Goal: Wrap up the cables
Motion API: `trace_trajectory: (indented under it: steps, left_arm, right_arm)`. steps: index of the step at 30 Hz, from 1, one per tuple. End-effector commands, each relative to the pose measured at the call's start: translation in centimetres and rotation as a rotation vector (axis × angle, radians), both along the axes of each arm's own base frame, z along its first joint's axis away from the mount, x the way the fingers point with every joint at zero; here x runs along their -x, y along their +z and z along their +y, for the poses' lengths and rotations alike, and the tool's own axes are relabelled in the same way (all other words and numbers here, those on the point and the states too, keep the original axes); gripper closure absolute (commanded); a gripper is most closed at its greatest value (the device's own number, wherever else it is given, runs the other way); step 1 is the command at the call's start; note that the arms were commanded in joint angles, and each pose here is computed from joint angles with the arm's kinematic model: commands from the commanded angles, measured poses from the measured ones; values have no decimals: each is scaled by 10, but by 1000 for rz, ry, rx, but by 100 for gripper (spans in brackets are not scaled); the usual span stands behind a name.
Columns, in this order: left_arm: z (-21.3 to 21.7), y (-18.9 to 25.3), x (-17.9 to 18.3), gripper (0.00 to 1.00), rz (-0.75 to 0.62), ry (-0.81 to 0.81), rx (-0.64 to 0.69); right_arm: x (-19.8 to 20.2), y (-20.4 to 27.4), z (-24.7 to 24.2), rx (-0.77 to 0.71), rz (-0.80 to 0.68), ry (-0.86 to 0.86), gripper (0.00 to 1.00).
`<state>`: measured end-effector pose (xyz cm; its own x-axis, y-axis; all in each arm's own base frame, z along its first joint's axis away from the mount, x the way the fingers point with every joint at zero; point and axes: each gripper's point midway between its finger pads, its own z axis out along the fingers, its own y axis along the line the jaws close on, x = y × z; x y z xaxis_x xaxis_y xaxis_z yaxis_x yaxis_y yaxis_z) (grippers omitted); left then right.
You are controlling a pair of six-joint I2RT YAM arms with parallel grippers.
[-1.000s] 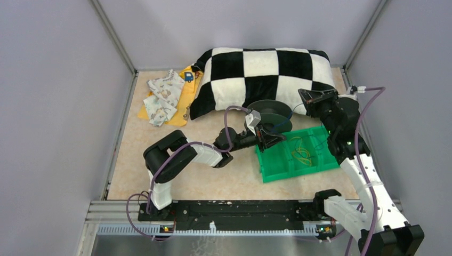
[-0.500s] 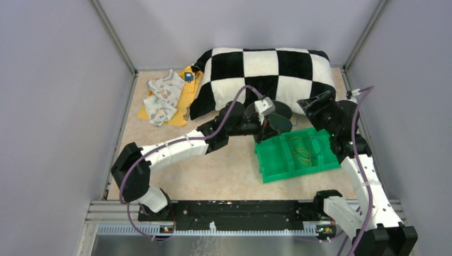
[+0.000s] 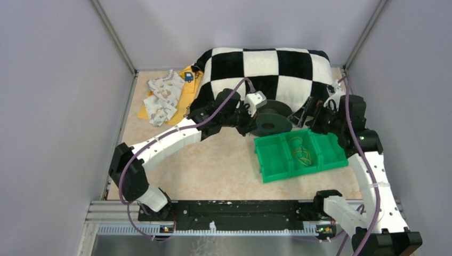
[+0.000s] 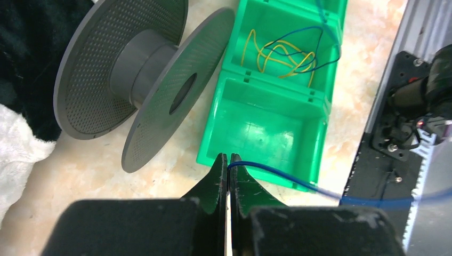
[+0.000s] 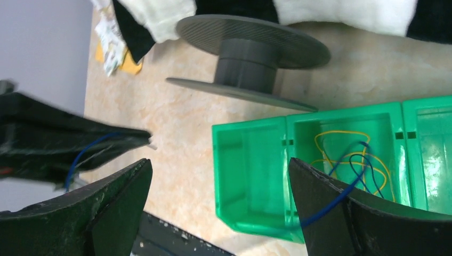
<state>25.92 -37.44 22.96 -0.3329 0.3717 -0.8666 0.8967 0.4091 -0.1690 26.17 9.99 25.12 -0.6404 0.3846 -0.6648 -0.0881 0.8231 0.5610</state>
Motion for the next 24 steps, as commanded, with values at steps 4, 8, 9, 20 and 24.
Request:
trace_trajectory:
  steps: [4,8,9,20,24]
  left_arm:
    - [13,28,-21,100,-198,84,24]
    - [17,56,-29,100,-248,185,159]
    - [19,64,-27,100,-256,195,192]
    - [15,79,-21,100,-291,115,172]
    - [23,80,-26,100,-290,164,138]
  right_arm:
    - [40,45,27,-19,-59,281,1]
    - [56,21,45,-129,51,385,1]
    - [57,14,46,-147,79,382,1]
    - [63,59,63,-201,-242,533,1]
    - [66,106,67,-156,-461,603,5]
